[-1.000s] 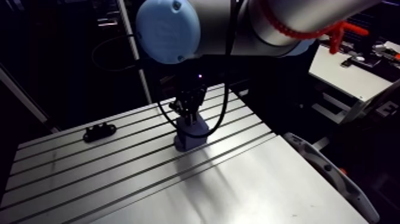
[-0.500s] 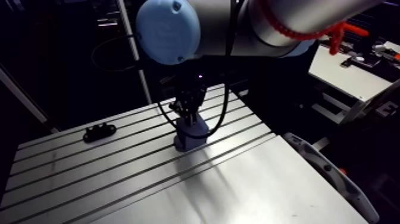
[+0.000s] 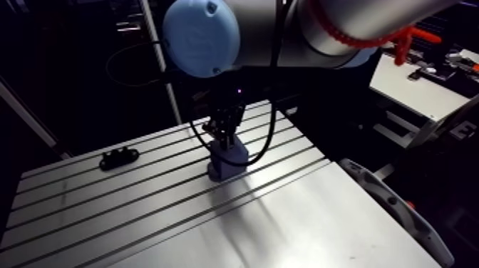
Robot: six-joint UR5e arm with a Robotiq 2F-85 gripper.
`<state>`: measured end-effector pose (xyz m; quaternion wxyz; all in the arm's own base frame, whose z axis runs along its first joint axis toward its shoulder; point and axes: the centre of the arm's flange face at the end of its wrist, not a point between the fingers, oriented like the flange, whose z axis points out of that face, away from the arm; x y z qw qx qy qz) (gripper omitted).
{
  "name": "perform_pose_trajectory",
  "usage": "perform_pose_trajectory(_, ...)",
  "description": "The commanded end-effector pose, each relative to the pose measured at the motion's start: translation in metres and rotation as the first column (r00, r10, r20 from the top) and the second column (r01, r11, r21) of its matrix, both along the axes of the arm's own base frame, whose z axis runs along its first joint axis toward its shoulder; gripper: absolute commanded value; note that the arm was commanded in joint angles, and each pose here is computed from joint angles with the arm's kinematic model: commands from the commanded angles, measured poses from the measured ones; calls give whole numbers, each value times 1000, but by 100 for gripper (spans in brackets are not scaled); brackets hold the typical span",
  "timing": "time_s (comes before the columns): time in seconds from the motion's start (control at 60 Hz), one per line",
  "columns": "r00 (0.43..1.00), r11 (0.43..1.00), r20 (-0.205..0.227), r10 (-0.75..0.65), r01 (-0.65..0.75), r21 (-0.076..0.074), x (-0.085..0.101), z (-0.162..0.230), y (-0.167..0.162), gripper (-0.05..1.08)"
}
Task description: Pick up the M10 bolt and insert it into the hex recess until seated.
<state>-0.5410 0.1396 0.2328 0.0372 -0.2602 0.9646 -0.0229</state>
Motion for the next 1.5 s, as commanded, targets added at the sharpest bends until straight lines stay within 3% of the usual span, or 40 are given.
perform_pose_trajectory(0.017,1000,1000,-3,25,-25,-8,0,0,1,78)
perform_pose_trajectory(0.383,999,999,-8,45,-45,-7,1,3,0,78)
perform_pose_trajectory(0.6,998,998,-16,64,-64,-17,1,4,1,76)
perform_pose_trajectory(0.667,998,998,-18,57,-57,-19,1,3,1,64)
perform_pose_trajectory(0.683,999,999,-19,50,-51,-19,1,3,1,55)
perform_pose_trajectory(0.7,999,999,-19,50,-51,-19,1,3,1,55)
perform_pose_trajectory(0.733,999,999,-22,26,-26,-19,1,4,2,35)
perform_pose_trajectory(0.75,999,999,-22,26,-26,-19,1,4,2,35)
perform_pose_trajectory(0.767,1000,1000,-28,9,-10,-17,1,7,1,28)
perform_pose_trajectory(0.95,999,1000,-35,-21,21,-16,4,11,4,13)
perform_pose_trajectory(1.0,999,1000,-38,-25,24,-19,5,12,3,2)
perform_pose_trajectory(1.083,999,999,-45,-30,29,-27,6,14,3,1)
perform_pose_trajectory(1.5,997,999,-61,-40,38,-24,9,24,6,1)
